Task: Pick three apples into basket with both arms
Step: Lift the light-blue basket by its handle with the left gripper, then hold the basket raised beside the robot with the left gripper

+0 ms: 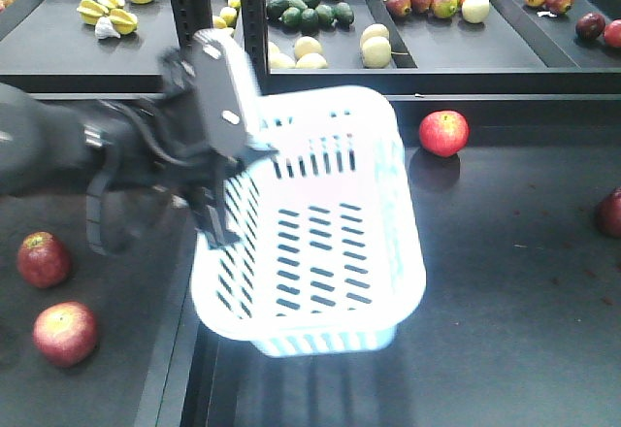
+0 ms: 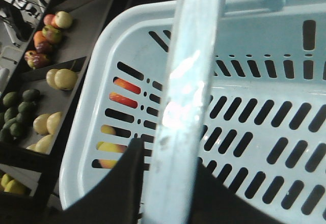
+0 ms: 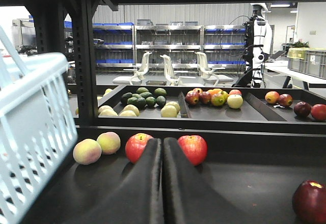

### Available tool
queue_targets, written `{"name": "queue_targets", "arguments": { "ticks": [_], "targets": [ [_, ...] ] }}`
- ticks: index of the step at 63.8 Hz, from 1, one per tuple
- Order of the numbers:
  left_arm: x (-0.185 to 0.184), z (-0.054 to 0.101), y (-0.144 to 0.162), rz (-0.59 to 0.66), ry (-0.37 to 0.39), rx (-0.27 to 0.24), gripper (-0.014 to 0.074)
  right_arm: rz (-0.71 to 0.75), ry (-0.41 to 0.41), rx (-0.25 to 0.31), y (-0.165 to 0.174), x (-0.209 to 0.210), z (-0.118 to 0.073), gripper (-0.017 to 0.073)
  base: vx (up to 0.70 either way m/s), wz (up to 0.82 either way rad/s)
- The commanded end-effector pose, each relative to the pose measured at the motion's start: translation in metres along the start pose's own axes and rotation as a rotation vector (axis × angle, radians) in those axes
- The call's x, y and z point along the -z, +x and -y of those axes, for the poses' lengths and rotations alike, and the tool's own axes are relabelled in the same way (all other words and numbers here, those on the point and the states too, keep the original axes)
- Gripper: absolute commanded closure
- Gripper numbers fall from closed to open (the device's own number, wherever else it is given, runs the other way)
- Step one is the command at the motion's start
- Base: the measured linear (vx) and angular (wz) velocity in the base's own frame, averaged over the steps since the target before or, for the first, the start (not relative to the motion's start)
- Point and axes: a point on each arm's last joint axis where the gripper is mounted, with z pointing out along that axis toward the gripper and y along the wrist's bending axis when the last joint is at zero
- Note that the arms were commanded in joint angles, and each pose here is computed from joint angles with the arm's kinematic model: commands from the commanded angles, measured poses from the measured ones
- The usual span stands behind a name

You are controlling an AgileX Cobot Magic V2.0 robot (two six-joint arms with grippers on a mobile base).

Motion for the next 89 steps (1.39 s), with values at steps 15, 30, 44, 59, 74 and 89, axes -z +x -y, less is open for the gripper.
{"name": "queue_targets", "arguments": {
  "ticks": [15,30,44,59,74,89],
  "targets": [
    [0.088,-0.027,-0.003,-0.077,-0.143,0.020,0.0601,0.065,-0.005,0.011,-0.002,0.001,0.000,0.0568,0.00,0.00],
    [0.134,-0.024,0.000,-0.192,-0.213,0.001,0.0601,0.065,-0.005,0.011,-0.002,0.001,0.000,0.0568,0.00,0.00],
    [0.175,-0.013,-0.008,-0.184,-0.259,0.004,0.0601,0.065,-0.005,0.011,-0.002,0.001,0.000,0.0568,0.00,0.00],
    [0.200,-0.005,-0.014,-0.150,-0.300,-0.010,0.0601,0.065,-0.005,0.011,-0.002,0.001,0.000,0.0568,0.00,0.00],
    [0.207,-0.001,-0.015,-0.144,-0.304,-0.011,0.0601,0.065,-0.005,0.011,-0.002,0.001,0.000,0.0568,0.00,0.00],
    [0.207,-0.001,-0.015,-0.144,-0.304,-0.011,0.0601,0.065,-0.005,0.011,-0.002,0.001,0.000,0.0568,0.00,0.00]
  ]
}}
